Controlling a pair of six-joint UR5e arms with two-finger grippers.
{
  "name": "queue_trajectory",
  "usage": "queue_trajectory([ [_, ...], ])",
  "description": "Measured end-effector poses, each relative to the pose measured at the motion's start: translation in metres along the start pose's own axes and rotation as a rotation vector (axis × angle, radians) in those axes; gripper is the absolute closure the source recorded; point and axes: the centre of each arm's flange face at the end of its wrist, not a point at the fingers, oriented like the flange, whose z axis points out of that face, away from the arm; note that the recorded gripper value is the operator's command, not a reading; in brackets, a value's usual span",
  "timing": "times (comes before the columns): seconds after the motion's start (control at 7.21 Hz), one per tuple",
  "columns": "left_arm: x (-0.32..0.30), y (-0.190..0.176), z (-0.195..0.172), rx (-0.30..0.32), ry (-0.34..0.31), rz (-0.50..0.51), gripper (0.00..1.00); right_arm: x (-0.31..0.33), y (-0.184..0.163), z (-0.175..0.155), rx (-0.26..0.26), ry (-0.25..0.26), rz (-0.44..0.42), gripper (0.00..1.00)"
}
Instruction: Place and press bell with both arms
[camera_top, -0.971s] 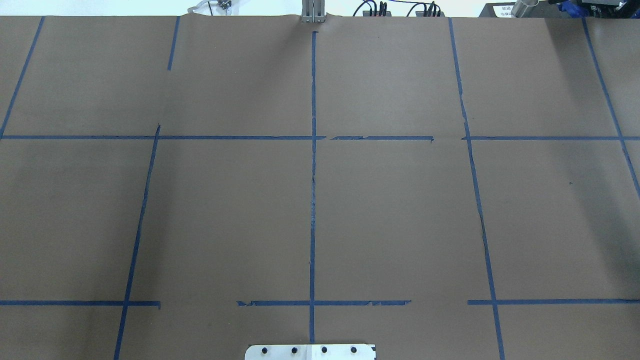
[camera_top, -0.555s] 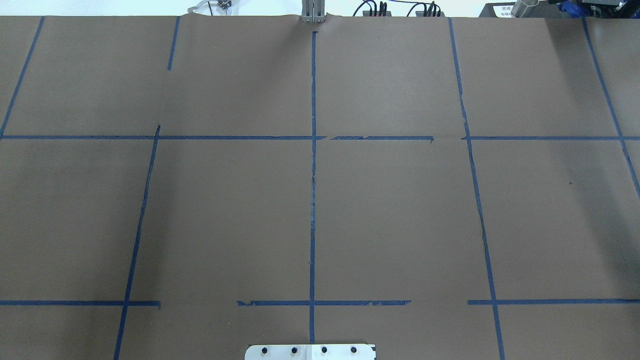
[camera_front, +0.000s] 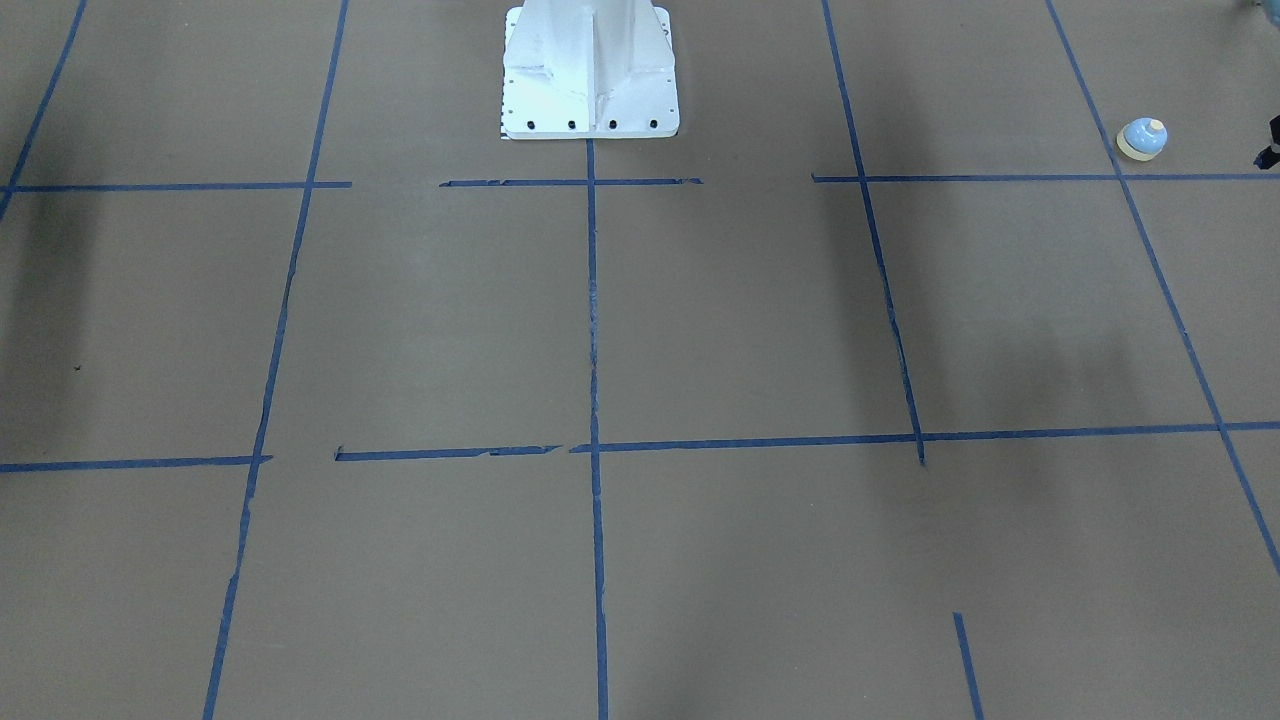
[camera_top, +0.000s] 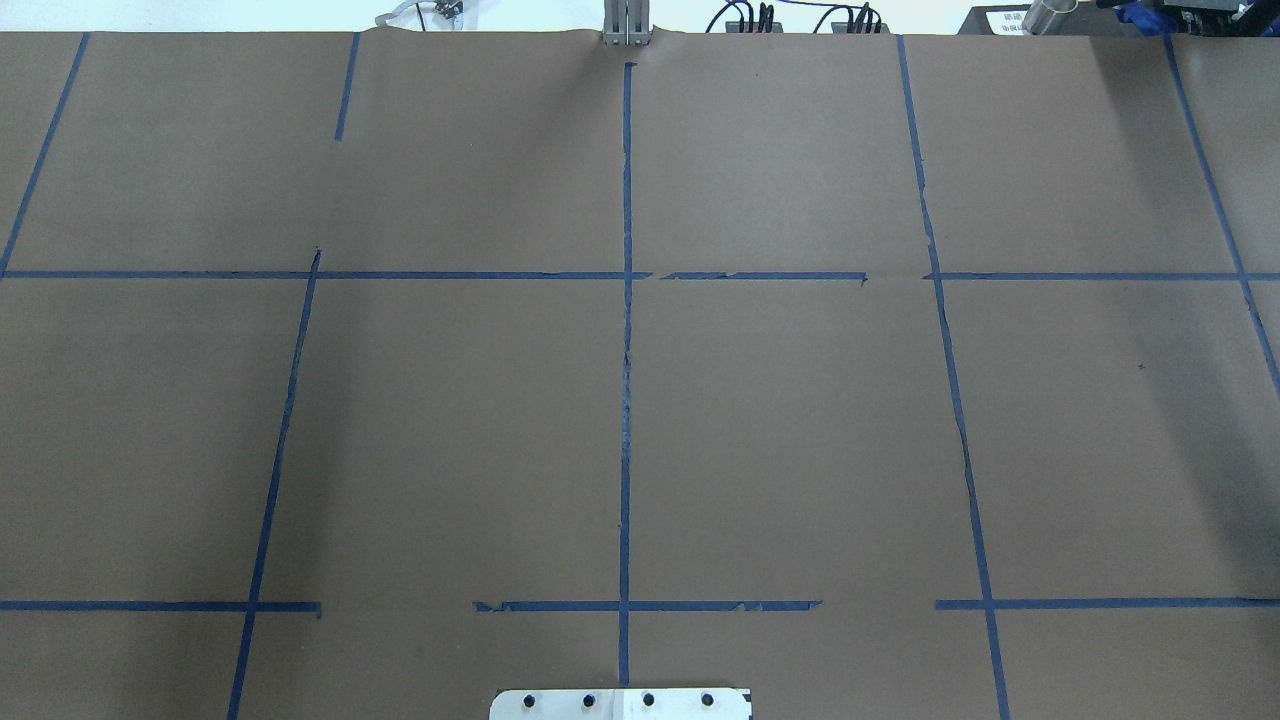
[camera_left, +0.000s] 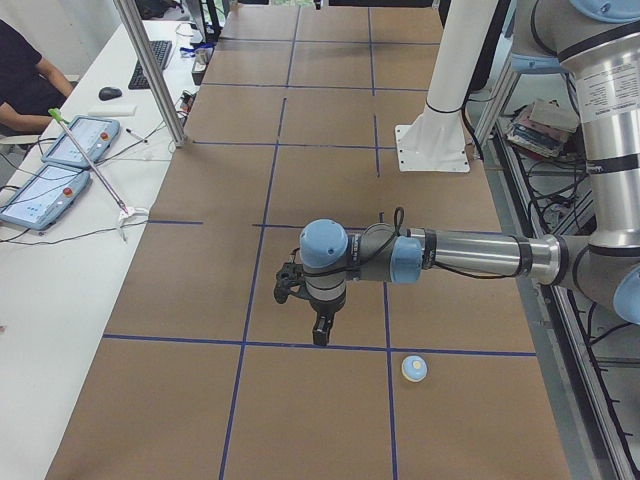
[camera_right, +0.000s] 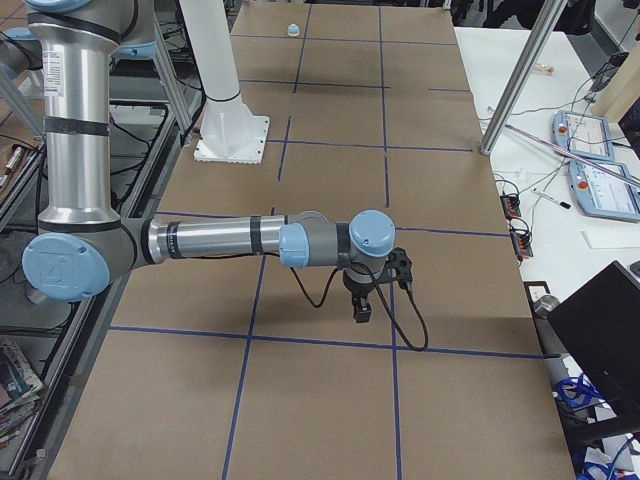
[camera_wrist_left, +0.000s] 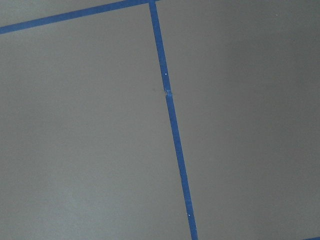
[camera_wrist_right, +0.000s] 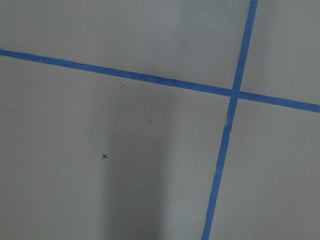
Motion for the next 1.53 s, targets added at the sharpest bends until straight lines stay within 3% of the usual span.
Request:
queue_trajectory([
  [0.28,-0.008,0.004,0.013,-0.02,0.003,-0.015,0.0,0.002,0.001,0.002,-0.005,0.001,0.008,0.0],
  [0.69,-0.003,0.013,0.064,-0.11,0.008,-0.08,0.0,0.005,0.004,0.006,-0.012,-0.009,0.019,0.0],
  [1.53,-0.011,0.114,0.156,-0.195,0.019,-0.051,0.0,-0.005,-0.002,0.006,-0.007,-0.02,-0.006,0.0],
])
